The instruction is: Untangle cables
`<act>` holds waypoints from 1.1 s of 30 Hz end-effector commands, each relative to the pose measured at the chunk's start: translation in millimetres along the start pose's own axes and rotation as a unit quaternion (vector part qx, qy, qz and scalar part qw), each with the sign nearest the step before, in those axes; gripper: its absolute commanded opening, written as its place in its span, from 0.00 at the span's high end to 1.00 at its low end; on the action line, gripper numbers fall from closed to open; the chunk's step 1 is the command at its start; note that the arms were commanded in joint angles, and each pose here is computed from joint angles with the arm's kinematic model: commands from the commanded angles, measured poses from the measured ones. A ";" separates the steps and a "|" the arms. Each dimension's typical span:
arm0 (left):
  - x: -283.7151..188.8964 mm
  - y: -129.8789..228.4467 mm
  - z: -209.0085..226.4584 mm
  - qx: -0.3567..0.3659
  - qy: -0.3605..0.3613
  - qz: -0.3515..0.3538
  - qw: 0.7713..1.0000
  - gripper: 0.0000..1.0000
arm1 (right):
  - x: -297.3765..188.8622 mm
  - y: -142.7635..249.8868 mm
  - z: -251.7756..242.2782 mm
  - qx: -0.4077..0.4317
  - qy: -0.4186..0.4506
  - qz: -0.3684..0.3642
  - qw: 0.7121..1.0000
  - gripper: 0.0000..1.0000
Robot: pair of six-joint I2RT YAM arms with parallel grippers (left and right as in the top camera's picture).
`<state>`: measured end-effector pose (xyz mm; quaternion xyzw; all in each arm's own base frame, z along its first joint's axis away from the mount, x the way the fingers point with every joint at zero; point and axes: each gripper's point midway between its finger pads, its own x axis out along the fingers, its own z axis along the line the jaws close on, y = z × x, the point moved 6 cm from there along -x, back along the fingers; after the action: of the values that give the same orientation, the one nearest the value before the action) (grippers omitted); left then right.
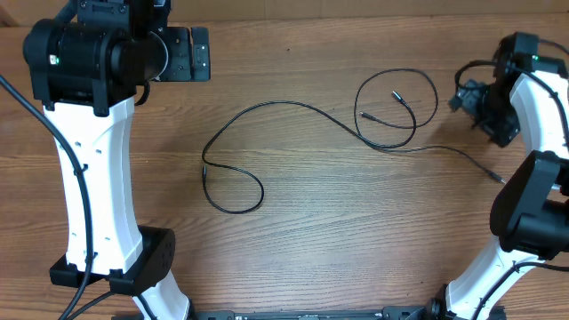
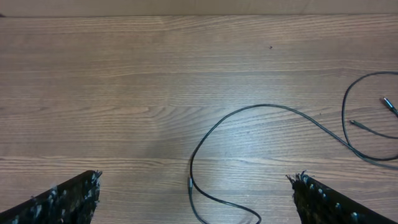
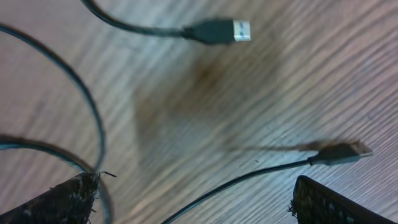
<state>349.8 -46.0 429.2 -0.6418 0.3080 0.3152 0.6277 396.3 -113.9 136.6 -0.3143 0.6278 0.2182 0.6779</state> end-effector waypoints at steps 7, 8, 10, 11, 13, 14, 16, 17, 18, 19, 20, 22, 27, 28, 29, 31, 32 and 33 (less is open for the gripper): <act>4.4 0.4 0.5 0.001 -0.008 0.006 1.000 0.01 | 27.3 13.8 -9.1 0.008 0.014 0.012 1.000 0.00; 4.4 0.4 0.5 0.001 -0.008 0.006 1.000 0.00 | 30.8 15.2 -9.6 0.008 0.014 0.012 1.000 0.00; 4.4 0.4 0.5 0.001 -0.008 0.006 1.000 0.00 | 36.9 17.5 -10.4 0.008 0.013 0.011 1.000 0.00; 4.6 0.3 0.4 0.001 -0.008 0.006 1.000 0.00 | 40.7 19.1 -11.1 0.008 0.013 0.011 1.000 0.00; 4.4 0.4 0.5 0.001 -0.008 0.006 1.000 0.00 | 46.5 20.8 -11.6 0.009 0.012 0.009 1.000 0.00; 4.4 0.4 0.5 0.001 -0.008 0.006 1.000 0.00 | 49.1 21.3 -11.7 0.009 0.011 0.007 1.000 0.00; 4.4 0.4 0.5 0.001 -0.008 0.006 1.000 0.00 | 54.2 21.1 -11.2 0.009 0.007 0.000 1.000 0.00; 4.4 0.4 0.5 0.001 -0.008 0.006 1.000 0.00 | 57.2 20.2 -10.5 0.010 0.003 -0.006 1.000 0.00; 4.6 0.3 0.4 0.001 -0.008 0.006 1.000 0.00 | 57.9 20.1 -10.4 0.010 0.002 -0.007 1.000 0.00; 4.4 0.4 0.4 0.001 -0.008 0.006 1.000 0.00 | 58.1 19.8 -10.2 0.010 0.002 -0.009 1.000 0.00; 4.4 0.4 0.4 0.001 -0.008 0.006 1.000 0.00 | 58.4 19.3 -9.9 0.010 0.001 -0.010 1.000 0.00; 4.6 0.3 0.4 0.001 -0.008 0.006 1.000 0.01 | 58.6 17.9 -9.1 0.010 -0.002 -0.015 1.000 0.00; 4.4 0.4 0.4 0.001 -0.008 0.006 1.000 0.00 | 63.3 15.0 -7.1 0.011 -0.005 -0.021 1.000 0.00; 4.6 0.3 0.4 0.001 -0.008 0.006 1.000 0.00 | 65.6 14.8 -6.8 0.011 -0.005 -0.020 1.000 0.00; 4.6 0.3 0.4 0.001 -0.008 0.006 1.000 0.00 | 69.2 15.2 -6.7 0.010 -0.004 -0.018 1.000 0.00; 4.4 0.4 0.4 0.001 -0.008 0.006 1.000 0.00 | 76.4 15.9 -6.6 0.010 -0.001 -0.013 1.000 0.06; 4.4 0.4 0.4 0.001 -0.008 0.006 1.000 0.00 | 80.5 16.4 -6.5 0.010 0.001 -0.010 1.000 0.10; 4.4 0.4 0.4 0.001 -0.008 0.006 1.000 0.00 | 85.9 16.9 -6.4 0.009 0.003 -0.007 1.000 0.18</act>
<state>349.7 -45.7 429.2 -0.6414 0.3069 0.3162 0.6280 393.6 -113.1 68.9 -0.3228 0.6125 0.2041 0.6921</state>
